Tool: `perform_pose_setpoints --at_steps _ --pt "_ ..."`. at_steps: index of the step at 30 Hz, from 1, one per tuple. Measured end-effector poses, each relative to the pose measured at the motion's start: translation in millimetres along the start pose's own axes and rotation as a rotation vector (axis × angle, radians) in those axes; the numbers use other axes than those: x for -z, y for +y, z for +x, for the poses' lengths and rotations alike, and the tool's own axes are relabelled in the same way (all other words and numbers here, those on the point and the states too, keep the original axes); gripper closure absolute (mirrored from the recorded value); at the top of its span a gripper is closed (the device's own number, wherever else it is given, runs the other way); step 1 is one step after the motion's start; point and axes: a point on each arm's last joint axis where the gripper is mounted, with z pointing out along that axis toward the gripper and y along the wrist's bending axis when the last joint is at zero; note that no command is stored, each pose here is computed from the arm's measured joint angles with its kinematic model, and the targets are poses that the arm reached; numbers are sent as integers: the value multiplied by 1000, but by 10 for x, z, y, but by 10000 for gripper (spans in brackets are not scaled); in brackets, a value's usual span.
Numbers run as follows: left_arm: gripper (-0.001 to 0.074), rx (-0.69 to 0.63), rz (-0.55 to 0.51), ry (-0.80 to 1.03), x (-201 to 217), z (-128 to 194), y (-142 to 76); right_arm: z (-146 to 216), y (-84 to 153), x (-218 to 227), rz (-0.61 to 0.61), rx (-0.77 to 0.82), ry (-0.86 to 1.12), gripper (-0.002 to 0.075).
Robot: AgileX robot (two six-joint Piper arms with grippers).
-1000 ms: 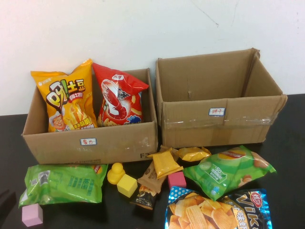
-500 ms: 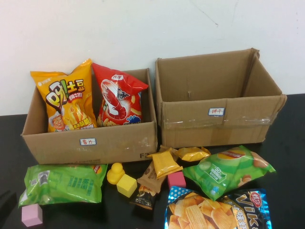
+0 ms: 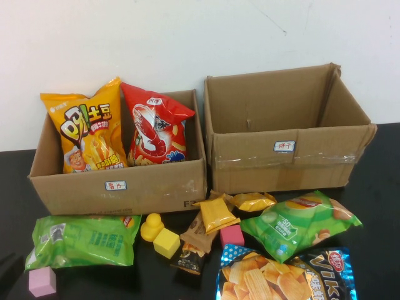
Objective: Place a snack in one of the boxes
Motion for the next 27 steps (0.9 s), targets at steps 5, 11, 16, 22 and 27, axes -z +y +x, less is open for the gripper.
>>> perform_pose_setpoints --at_steps 5,11,16,22,27 --pt "738 2 7 12 0 11 -6 34 -27 14 42 4 27 727" --pt "738 2 10 17 0 16 -9 69 -16 15 21 -8 65 727" --pt "737 2 12 23 0 21 -11 70 -14 14 18 -12 66 727" --pt "738 2 14 27 0 25 -13 70 -14 14 18 -12 66 727" --pt "738 2 15 29 1 27 -14 66 -15 16 18 -12 66 727"
